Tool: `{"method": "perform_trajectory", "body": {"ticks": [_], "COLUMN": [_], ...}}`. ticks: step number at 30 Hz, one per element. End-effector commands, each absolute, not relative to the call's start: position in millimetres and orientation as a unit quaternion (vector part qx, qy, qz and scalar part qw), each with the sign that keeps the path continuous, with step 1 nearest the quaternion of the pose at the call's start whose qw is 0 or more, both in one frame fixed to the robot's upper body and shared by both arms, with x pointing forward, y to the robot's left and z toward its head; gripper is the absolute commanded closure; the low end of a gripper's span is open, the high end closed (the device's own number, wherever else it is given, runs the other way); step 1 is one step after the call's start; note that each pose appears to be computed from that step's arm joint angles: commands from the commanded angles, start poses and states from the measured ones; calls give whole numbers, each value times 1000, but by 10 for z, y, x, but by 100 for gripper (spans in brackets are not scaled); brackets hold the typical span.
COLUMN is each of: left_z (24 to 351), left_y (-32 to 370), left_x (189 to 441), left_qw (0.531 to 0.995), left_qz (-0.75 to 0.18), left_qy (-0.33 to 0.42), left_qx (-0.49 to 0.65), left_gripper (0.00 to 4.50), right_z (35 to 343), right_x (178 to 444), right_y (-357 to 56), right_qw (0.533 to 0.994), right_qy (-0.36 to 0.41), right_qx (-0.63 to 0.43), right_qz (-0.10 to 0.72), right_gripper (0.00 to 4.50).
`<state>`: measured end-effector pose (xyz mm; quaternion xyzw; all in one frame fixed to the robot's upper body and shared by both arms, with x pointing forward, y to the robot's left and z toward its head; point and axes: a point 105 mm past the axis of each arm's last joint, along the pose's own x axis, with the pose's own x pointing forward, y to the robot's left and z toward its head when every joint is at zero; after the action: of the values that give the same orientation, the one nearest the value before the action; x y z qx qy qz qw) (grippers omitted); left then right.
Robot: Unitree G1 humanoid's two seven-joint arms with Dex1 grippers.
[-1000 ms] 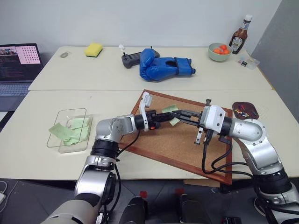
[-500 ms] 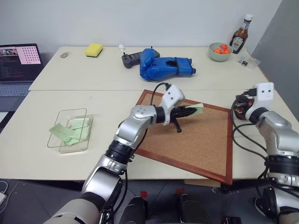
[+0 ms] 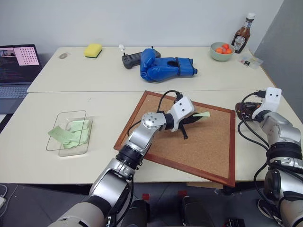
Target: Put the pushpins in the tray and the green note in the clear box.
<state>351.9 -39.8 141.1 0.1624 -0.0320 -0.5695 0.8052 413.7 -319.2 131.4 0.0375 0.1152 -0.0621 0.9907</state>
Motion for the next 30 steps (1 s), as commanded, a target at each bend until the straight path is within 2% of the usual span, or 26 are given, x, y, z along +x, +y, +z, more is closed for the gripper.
{"method": "perform_trajectory", "body": {"ticks": [1, 12, 20, 30], "left_z": [1537, 1541, 1557, 1556], "left_y": [-381, -372, -390, -364], "left_x": [3482, 3512, 3509, 3508], "left_qw": [800, 795, 792, 792], "left_qz": [-573, -578, -583, -583], "left_qy": [-60, -56, -57, -53], "left_qx": [170, 175, 174, 175], "left_gripper": [450, 450, 450, 450], "right_z": [1540, 1576, 1563, 1511], "right_x": [4126, 4094, 4061, 4084], "right_y": [-3301, -3291, -3348, -3360], "right_qw": [994, 994, 992, 991], "right_qy": [79, 74, 70, 76], "right_qx": [26, 24, -46, -59], "right_qz": [-74, -76, -89, -94], "right_gripper": [255, 11, 2, 2]}}
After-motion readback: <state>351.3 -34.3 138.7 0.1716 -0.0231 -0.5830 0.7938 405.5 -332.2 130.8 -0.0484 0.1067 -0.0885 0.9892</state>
